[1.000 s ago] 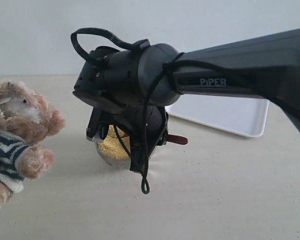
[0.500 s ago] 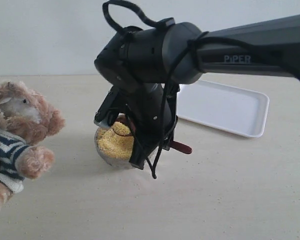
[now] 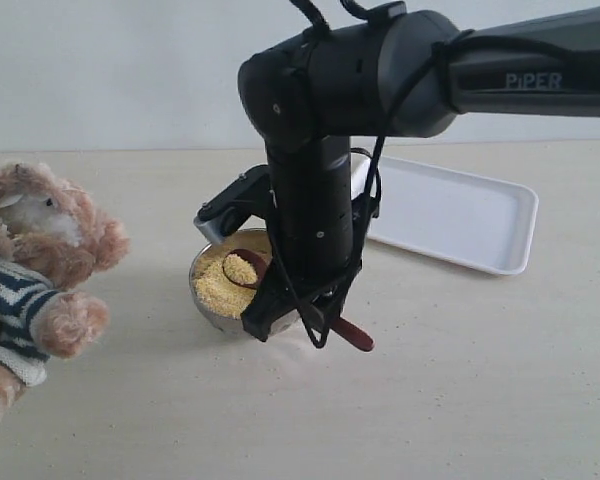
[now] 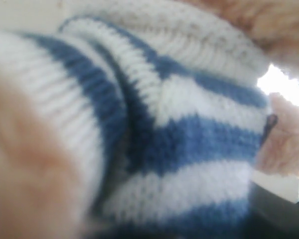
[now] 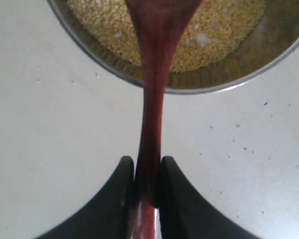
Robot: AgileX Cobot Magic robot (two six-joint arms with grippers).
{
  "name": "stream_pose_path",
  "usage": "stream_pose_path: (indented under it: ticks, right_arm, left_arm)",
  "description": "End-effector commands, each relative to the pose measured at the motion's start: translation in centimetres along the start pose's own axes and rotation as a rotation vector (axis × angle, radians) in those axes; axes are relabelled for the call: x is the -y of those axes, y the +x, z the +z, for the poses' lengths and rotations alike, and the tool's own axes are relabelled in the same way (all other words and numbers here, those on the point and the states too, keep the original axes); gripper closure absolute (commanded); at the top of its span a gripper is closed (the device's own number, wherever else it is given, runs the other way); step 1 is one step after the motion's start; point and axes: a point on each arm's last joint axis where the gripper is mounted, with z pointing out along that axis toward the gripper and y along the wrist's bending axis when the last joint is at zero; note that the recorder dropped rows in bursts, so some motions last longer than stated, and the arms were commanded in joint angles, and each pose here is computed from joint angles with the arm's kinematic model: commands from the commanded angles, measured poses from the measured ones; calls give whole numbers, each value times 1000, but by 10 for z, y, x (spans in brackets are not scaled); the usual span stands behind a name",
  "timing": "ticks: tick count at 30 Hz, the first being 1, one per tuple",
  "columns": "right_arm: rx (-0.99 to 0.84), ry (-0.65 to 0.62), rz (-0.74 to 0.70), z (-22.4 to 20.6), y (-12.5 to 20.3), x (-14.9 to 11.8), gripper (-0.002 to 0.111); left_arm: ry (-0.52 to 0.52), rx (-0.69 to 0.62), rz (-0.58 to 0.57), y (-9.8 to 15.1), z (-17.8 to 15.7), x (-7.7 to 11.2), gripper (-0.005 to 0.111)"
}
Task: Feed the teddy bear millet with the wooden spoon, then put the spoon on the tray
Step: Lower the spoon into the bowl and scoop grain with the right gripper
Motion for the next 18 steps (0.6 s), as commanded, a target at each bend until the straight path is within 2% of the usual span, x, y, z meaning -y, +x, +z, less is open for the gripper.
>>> stream_pose_path:
  ticks: [1,7,11,13,16,18]
  right_arm:
    - [7,-6,29,-12,15,6,106]
    - [49,-28,25,-30,24,3,106]
    - [51,-76,12,-27,22,-1,106]
    - [24,-19,40,-21,23,8,106]
    - [39,-115,18,-20,20,-1,106]
    - [31,-72,-2,-20,21,3,106]
  left_arm:
    - [8,24,2,-2,-3,4,100]
    - [10,23,2,-1,-3,4,100]
    - [10,23,2,-1,-3,4,100]
    - [10,23,2,-1,-3,4,100]
    - [10,23,2,-1,-3,4,100]
    - [10,23,2,-1,-3,4,100]
